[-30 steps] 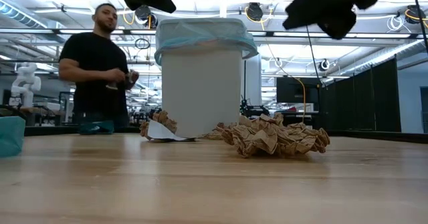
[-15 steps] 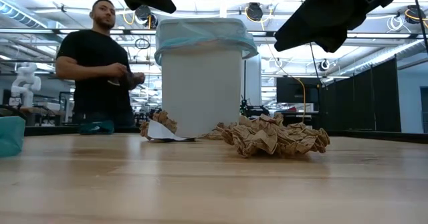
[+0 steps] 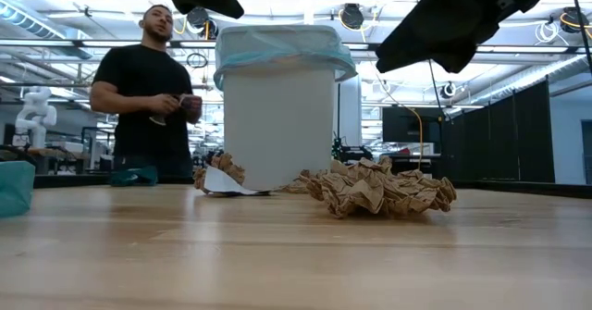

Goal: Place trash/remove bag and relplace
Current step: Put the brown paper into the blue trash bag inside the white trash bin

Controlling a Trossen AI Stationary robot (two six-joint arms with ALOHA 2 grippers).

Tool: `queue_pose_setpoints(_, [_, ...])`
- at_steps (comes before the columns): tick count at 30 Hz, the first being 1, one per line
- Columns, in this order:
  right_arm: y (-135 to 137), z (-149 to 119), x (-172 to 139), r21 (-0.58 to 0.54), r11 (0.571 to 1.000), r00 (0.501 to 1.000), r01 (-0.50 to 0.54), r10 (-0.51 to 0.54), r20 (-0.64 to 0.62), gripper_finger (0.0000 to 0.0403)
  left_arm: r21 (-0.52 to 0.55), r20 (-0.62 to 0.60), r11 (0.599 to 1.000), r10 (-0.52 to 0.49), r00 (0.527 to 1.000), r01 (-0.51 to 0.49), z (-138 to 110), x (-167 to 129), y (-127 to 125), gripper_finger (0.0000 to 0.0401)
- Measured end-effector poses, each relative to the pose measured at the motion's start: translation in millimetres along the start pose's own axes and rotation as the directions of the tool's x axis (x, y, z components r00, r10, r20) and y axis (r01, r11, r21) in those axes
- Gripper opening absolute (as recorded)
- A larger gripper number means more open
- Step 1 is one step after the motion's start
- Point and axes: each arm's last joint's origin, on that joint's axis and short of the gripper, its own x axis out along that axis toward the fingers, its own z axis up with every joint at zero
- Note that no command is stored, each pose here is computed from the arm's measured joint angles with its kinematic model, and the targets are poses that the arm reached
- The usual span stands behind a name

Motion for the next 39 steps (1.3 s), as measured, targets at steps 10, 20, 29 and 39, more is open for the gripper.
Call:
queue_pose_setpoints(10, [0, 0, 0, 0.000, 1.000, 1.000, 0.000, 0.000, -0.001, 0.0134, 0.000, 0.000, 1.000, 0.000, 1.000, 0.000, 0, 0, 0, 0.0164])
queue_pose_setpoints(20, [-17, -14, 2, 0.036, 0.991, 0.981, 0.126, -0.119, -0.155, 0.0134, 0.000, 0.000, 1.000, 0.000, 1.000, 0.000, 0, 0, 0, 0.0164])
queue_pose_setpoints(29, [-33, -37, 6, 0.069, 0.979, 0.970, 0.191, -0.177, -0.168, 0.0134, 0.000, 0.001, 1.000, 0.000, 1.000, 0.000, 0, 0, 0, 0.0164])
queue_pose_setpoints(39, [-60, -59, 17, 0.203, 0.962, 0.976, 0.184, -0.155, -0.153, 0.0134, 0.000, 0.001, 1.000, 0.003, 1.000, -0.003, 0, 0, 0, 0.0164])
